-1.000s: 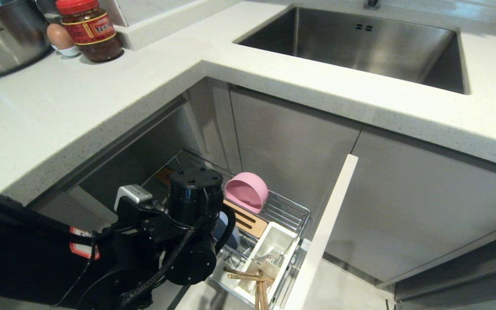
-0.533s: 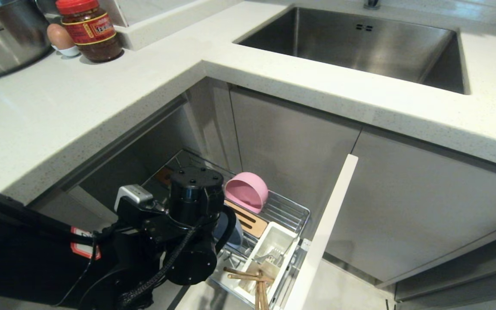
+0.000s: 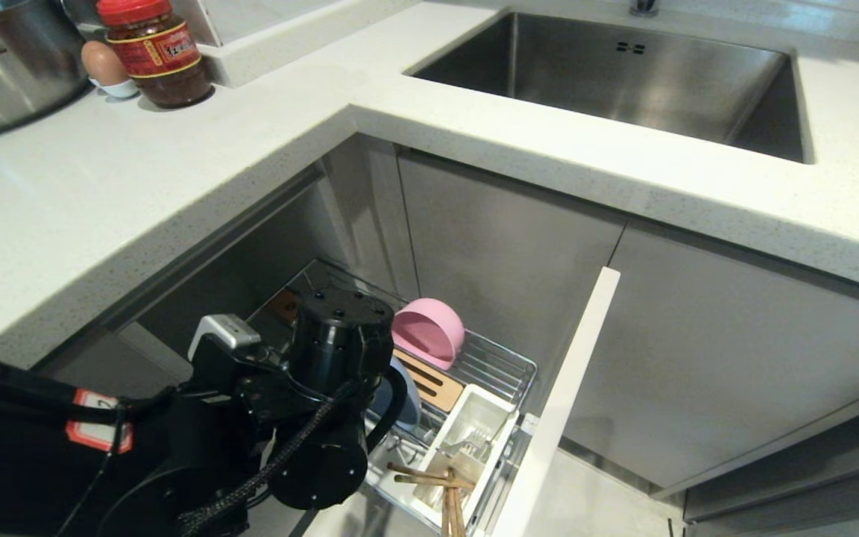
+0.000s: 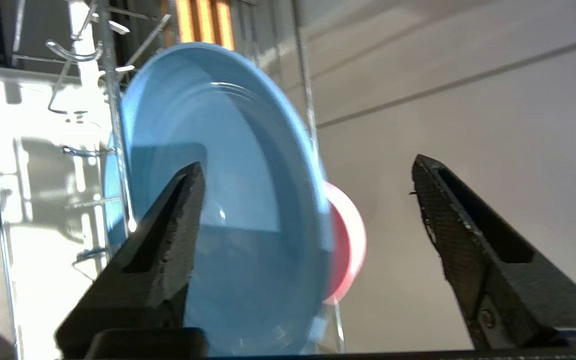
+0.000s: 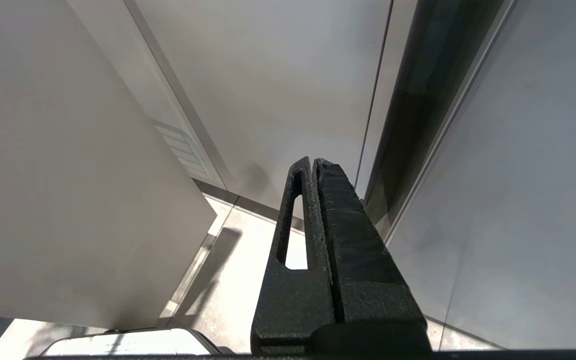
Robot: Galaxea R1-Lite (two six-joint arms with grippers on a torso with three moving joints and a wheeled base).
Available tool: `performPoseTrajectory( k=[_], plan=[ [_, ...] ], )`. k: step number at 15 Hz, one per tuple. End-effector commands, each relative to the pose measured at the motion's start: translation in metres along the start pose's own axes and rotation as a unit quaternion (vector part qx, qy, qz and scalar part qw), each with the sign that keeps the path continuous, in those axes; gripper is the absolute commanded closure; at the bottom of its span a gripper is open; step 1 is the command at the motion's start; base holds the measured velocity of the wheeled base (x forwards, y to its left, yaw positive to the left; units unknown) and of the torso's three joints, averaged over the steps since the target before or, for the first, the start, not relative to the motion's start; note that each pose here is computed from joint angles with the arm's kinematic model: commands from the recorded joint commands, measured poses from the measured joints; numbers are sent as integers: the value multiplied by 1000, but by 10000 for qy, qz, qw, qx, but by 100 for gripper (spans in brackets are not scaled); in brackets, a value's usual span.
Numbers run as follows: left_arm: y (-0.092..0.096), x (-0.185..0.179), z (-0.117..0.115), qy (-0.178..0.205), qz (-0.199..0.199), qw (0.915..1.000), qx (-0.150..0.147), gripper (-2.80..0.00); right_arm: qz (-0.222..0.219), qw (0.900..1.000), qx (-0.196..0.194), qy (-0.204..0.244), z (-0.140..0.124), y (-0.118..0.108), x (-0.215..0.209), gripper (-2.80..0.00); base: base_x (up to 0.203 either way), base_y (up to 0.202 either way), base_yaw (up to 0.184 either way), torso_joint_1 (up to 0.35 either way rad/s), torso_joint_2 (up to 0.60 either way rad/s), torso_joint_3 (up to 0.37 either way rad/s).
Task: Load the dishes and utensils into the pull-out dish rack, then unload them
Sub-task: Pick up the plate and place it in the cupboard, then take the plate out of the cupboard
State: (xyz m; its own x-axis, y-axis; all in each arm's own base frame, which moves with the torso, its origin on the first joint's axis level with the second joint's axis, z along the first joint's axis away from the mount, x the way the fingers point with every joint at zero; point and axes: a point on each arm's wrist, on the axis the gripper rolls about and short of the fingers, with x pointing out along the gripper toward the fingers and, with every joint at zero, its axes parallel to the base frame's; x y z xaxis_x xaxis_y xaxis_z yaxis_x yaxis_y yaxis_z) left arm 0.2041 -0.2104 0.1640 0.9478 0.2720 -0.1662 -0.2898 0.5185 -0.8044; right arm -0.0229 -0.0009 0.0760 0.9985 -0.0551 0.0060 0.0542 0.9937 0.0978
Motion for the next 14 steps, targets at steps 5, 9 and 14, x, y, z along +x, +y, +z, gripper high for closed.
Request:
performPoseTrajectory(
  k=[5,9,14],
  plan=[
    [-23,-37,44,71,-354,9983,-461,0,2,10000,4,-24,0,0,0,0,0,0,0,0,0,0],
    [-36,-50,76,48,-485,9962,-724,0,2,10000,4,-24,0,0,0,0,0,0,0,0,0,0],
    [-46,-75,139,-3,-850,9873,-1342,0,2,10000,4,-24,0,0,0,0,0,0,0,0,0,0]
  ],
)
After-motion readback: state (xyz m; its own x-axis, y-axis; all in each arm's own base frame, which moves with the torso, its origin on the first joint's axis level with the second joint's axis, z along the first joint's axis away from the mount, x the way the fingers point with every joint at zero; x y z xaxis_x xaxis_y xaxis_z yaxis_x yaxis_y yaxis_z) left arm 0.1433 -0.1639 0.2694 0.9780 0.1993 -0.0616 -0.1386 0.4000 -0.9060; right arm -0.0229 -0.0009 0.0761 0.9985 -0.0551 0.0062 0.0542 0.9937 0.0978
